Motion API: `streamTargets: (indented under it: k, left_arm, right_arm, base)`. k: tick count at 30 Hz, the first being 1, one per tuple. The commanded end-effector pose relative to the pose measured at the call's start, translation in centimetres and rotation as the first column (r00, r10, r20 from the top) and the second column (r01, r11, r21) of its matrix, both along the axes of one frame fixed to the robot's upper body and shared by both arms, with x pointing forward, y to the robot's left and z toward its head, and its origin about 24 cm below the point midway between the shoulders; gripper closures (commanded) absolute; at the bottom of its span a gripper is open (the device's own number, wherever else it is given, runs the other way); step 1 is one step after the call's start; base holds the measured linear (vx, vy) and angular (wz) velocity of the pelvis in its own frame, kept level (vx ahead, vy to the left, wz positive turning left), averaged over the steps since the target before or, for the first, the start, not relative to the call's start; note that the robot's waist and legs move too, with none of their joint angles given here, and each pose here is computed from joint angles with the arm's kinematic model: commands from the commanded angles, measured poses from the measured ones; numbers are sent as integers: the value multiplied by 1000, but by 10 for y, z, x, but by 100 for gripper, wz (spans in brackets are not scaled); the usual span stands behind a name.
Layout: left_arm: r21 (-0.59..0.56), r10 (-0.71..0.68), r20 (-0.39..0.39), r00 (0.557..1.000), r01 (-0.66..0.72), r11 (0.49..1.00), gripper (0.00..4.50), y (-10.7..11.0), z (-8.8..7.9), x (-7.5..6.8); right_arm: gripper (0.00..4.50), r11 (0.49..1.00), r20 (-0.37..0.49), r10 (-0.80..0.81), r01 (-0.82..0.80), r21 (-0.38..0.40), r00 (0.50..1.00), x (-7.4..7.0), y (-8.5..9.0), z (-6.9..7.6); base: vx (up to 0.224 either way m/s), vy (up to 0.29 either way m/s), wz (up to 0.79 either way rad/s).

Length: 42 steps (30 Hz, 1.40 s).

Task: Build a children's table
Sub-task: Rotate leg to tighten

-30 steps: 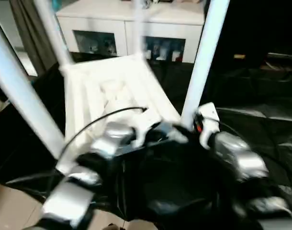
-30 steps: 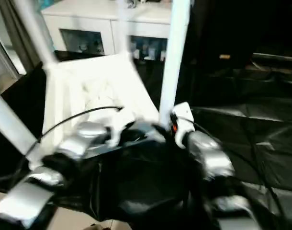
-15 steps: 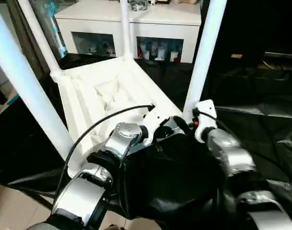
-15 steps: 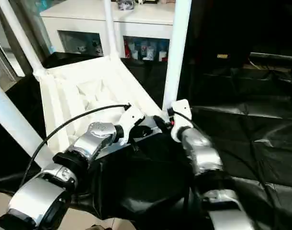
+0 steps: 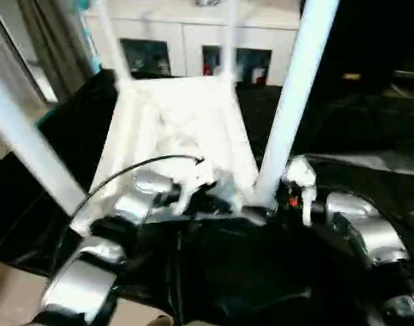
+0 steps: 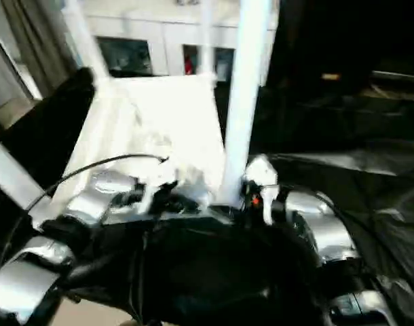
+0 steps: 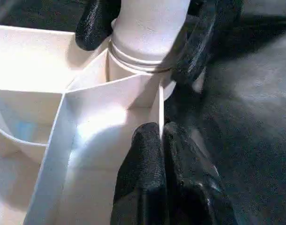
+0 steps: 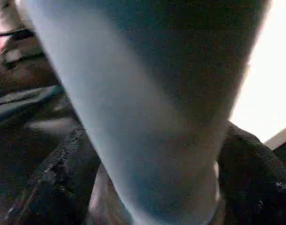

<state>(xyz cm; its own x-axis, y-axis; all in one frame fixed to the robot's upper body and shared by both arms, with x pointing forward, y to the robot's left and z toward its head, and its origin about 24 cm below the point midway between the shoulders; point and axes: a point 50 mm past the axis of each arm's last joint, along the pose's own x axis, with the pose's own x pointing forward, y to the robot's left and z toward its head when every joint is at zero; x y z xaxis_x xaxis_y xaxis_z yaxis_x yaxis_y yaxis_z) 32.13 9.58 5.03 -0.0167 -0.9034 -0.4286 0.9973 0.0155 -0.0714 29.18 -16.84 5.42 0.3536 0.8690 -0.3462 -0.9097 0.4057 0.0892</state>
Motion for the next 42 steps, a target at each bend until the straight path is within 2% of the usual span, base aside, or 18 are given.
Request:
streamTargets:
  k: [1,10,14,18,21,23,24,29,32,33,34,35,36,38,40,42]
  left_arm:
    - [-29,-82,-10,997,82,996,450,-2,6,-4]
    - [-45,-86,-21,996,85,995,450,3,11,-4]
    - [-51,-86,-20,996,85,995,450,0,10,-5]
    - [-68,-22,2,1000,22,997,450,-8,9,-2]
    - [-84,65,28,998,-62,995,450,-17,8,4]
    - [-85,148,57,987,-143,986,450,-25,7,10]
    - [-81,211,75,975,-205,975,450,-33,6,15]
    - [-88,363,110,925,-355,931,450,-54,7,24]
    - [-85,413,134,901,-404,911,450,-63,8,27]
    - [-88,447,148,882,-439,894,450,-69,8,29]
    - [-88,447,148,882,-439,894,450,-69,8,29]
    - [-90,456,153,877,-447,890,450,-74,9,29]
    - [-96,454,156,877,-444,891,450,-78,10,28]
    - [-98,439,160,884,-428,898,450,-79,10,27]
    - [-99,419,160,894,-407,908,450,-78,9,26]
    - [-102,384,155,910,-372,923,450,-75,8,24]
  right_arm:
    - [81,999,-24,38,-38,-1,999,-5,-2,1]
    - [159,997,-65,81,-81,-6,995,-9,-5,3]
    - [177,996,-78,87,-87,3,993,-11,-2,1]
    - [185,999,-79,47,-47,4,996,-12,1,-5]
    - [186,995,-34,-92,91,-37,995,-2,3,-14]
    - [187,969,3,-235,235,-78,972,8,5,-22]
    - [187,943,12,-323,322,-86,946,14,8,-27]
    - [187,873,13,-483,482,-69,876,25,23,-32]
    - [187,823,-3,-564,563,-72,825,31,34,-36]
    - [187,785,-17,-617,615,-72,786,35,40,-38]
    - [187,785,-17,-617,615,-72,786,35,40,-38]
    - [187,764,-5,-643,641,-79,766,38,45,-38]
    - [187,767,17,-638,637,-72,770,41,53,-36]
    - [187,788,33,-613,613,-50,790,42,58,-33]
    - [117,807,31,-590,591,-22,807,41,59,-30]
    - [108,828,18,-561,561,20,828,40,57,-26]
  base:
    - [0,0,0]
    - [0,0,0]
    - [0,0,0]
    - [0,0,0]
    - [0,0,0]
    - [0,0,0]
    - [-58,0,-6]
    - [0,0,0]
    - [0,0,0]
    - [0,0,0]
    - [0,0,0]
    - [0,0,0]
    - [0,0,0]
    - [0,0,0]
    - [0,0,0]
    - [0,0,0]
